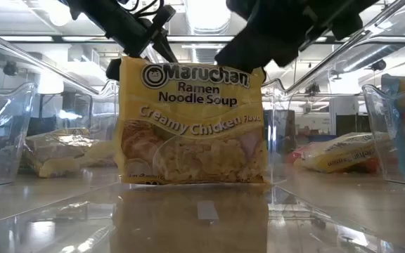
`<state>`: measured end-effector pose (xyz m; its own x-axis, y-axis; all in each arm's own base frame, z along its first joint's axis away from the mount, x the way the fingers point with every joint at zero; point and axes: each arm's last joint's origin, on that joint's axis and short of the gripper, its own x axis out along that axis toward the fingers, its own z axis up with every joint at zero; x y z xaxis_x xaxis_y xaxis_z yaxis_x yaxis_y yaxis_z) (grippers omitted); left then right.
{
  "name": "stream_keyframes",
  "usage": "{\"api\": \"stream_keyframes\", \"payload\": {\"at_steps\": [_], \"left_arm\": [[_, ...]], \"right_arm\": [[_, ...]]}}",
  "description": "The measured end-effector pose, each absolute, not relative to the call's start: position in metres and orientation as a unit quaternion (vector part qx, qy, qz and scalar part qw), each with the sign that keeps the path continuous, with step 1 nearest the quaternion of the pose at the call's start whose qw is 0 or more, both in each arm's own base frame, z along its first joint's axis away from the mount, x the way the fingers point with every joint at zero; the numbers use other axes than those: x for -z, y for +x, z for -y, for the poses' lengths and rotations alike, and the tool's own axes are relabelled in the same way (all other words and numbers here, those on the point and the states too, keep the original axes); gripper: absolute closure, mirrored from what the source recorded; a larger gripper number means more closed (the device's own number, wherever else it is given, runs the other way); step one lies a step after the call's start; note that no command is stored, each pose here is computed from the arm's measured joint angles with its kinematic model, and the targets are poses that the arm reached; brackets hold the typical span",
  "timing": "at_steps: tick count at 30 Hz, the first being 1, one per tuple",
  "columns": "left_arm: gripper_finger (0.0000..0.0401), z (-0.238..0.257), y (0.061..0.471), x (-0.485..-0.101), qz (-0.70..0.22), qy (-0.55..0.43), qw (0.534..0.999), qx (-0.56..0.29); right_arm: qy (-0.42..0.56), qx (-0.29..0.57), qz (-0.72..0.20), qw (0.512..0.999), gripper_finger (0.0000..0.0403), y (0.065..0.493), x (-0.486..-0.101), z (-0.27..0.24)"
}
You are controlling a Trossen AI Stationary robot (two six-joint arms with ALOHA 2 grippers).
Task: Sort Maruchan noodles
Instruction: Put the yellow noodle pack into the middle transparent bin, then put the orange noodle pack into the left transparent bin
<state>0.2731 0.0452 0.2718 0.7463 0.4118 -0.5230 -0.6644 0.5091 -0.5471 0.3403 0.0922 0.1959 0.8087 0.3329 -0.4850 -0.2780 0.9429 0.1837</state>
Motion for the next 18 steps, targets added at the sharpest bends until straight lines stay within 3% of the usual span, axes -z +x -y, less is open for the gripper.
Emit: {"api": "stream_keyframes", "payload": {"at_steps": [18], "left_arm": [[0.0249,-0.043,0.274,-0.272,-0.160,-0.394,0.850,-0.312]], "right_arm": [[0.146,-0.059,-0.303,0.940,0.0252,0.299,-0.249,-0.057]]}}
